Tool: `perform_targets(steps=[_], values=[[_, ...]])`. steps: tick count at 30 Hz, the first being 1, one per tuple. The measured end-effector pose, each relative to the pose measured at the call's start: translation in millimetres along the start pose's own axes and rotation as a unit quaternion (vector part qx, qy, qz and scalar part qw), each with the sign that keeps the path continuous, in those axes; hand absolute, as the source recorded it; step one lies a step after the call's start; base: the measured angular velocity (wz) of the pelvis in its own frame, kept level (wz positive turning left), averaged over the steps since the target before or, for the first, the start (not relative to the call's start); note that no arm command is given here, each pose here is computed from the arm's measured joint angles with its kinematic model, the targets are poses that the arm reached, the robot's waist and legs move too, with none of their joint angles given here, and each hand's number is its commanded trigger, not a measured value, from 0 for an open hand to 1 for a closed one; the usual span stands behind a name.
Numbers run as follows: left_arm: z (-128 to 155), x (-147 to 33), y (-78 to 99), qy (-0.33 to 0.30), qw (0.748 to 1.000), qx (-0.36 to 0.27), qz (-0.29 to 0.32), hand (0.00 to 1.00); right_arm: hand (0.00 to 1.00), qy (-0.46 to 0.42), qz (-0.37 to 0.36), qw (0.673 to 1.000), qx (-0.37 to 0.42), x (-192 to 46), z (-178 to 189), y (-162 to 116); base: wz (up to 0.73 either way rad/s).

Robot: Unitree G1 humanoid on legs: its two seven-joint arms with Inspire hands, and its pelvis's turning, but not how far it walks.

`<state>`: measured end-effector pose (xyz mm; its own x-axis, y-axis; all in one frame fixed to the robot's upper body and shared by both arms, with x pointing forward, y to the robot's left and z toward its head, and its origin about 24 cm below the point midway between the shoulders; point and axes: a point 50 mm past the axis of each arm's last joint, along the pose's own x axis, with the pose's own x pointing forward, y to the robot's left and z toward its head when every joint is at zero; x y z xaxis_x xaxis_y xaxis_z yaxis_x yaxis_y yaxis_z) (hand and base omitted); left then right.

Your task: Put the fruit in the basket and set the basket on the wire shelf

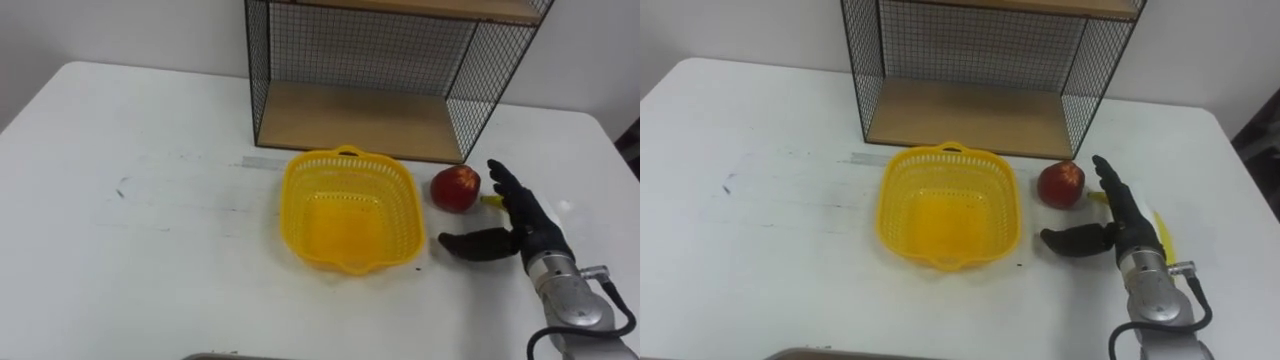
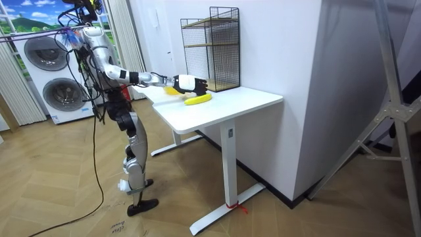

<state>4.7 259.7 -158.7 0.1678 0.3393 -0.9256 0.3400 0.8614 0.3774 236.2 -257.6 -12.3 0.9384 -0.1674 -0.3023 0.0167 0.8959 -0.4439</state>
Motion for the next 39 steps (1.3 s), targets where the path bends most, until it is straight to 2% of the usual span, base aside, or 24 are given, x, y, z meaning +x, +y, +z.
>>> perform_targets(steps=[29,39], values=[[5.5,0.0,3.2,-0.006,1.000,-0.002,0.007,0.00,0.00,0.009,0.006,1.000,-0.028,27.3,14.0,-4.3,0.01],[-1.9,-0.6,-1.2,0.011,1.000,0.000,-0.018,0.00,0.00,0.022,0.015,0.999,-0.025,32.8,11.7,-4.8,0.00]])
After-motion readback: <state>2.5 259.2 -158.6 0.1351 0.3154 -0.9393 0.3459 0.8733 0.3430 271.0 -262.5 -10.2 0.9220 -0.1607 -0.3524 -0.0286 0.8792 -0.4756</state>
